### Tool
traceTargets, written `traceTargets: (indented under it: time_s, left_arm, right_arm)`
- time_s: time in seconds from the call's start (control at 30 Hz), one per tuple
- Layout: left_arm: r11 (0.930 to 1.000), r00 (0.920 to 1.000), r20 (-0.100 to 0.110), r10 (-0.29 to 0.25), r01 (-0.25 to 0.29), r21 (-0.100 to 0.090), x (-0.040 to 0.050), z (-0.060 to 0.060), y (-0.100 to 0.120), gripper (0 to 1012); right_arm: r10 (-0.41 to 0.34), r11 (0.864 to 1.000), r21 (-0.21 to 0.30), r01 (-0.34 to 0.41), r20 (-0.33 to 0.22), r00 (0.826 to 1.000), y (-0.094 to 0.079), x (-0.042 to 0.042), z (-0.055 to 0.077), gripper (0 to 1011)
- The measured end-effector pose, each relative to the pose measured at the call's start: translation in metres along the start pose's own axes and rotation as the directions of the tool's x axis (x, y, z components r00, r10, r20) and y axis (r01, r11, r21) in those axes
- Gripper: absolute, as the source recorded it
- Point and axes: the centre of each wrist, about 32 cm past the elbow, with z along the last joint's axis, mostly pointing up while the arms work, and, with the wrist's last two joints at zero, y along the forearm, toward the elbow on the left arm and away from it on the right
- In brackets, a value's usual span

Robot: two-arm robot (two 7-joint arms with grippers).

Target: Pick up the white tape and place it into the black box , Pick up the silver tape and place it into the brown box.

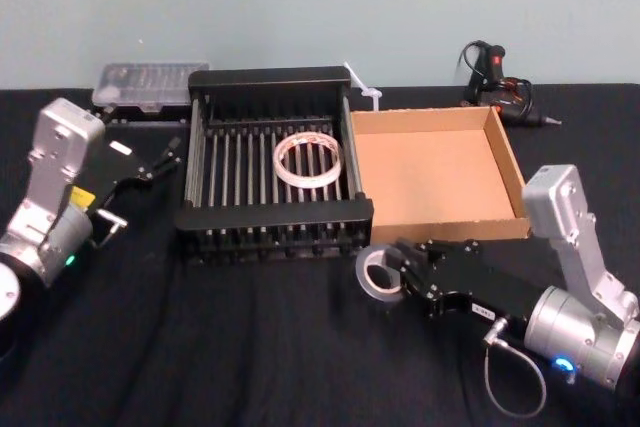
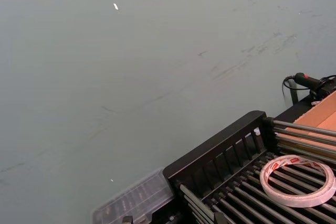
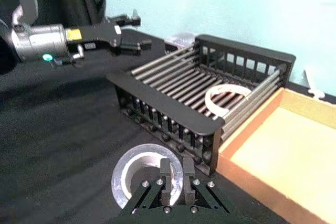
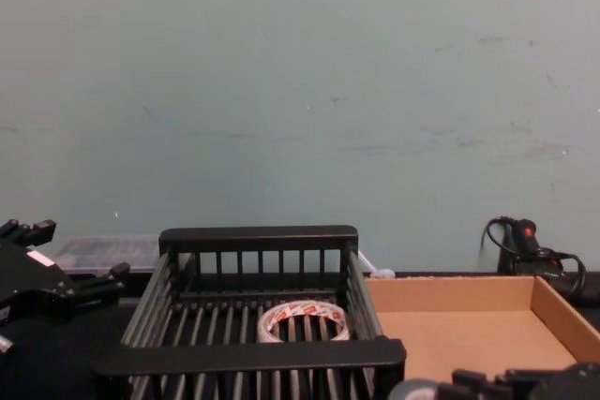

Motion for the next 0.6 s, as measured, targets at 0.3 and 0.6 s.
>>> traceTargets:
  time_s: [0.3,0.6]
  left_arm:
    - [1.0,1.0,0.0,0.0,0.0,0.0,0.0,0.0,0.0,1001]
    - [1.0,1.0,0.0,0.0,0.0,0.0,0.0,0.0,0.0,1001]
  right_arm:
    - [-0.02,0.998,0.062,0.022,-0.037,0.999,-0.0029,-0.0016,0.0054,144]
    - [-0.088,0.988,0.125,0.094,-0.053,0.995,-0.0011,-0.0055,0.0099,144]
